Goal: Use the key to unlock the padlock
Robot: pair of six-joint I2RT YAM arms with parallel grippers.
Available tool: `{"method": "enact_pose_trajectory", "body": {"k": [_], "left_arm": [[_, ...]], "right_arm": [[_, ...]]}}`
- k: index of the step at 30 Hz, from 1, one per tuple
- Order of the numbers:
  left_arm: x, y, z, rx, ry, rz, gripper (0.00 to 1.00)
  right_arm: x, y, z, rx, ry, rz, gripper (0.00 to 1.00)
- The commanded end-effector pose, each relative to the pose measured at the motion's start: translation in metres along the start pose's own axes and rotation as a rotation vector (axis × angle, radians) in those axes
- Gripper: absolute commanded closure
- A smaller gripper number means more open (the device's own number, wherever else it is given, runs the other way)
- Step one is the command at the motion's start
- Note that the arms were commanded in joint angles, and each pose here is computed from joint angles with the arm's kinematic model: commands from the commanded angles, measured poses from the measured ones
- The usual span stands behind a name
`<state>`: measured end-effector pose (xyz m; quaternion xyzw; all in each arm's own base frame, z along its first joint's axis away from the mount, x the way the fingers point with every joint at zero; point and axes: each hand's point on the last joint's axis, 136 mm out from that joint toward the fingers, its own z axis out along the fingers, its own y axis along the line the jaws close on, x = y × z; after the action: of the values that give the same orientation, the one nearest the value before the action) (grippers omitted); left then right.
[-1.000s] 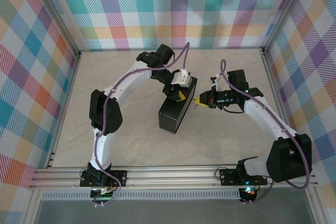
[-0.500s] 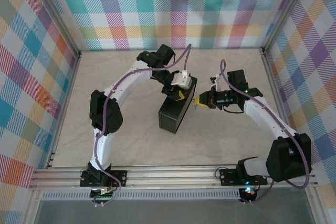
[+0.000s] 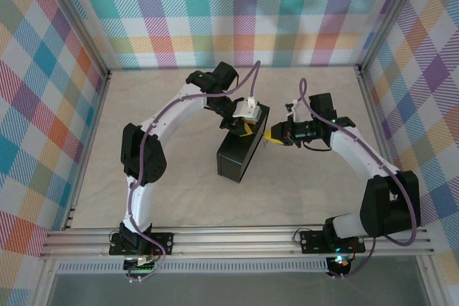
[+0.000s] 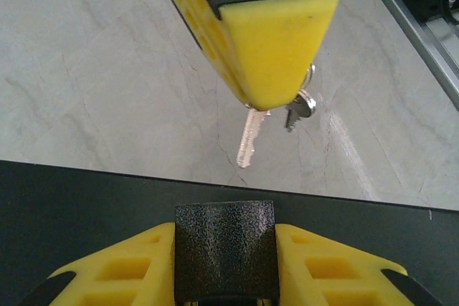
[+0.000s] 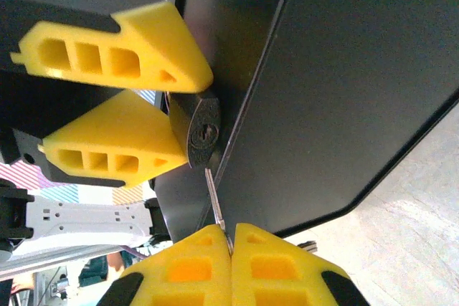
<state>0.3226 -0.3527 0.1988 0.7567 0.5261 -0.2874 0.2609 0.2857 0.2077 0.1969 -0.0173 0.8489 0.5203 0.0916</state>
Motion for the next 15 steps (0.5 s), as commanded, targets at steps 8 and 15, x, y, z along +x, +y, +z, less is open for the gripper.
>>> {"method": "enact_pose_trajectory", "body": {"k": [8,15], "left_arm": [[0.0106,-0.0141,0.0057,0.049,0.007,0.000,0.71],[0.0129,-0.0151,0.0052,0.054,-0.006,-0.008,0.72]], "right_arm": [[-0.0045,0.0159,-0.0005,-0.084,0.049,-0.063,0.95],[-0.0096,0.0110,0.0045,-0.087,0.058,-0.062,0.95]]}}
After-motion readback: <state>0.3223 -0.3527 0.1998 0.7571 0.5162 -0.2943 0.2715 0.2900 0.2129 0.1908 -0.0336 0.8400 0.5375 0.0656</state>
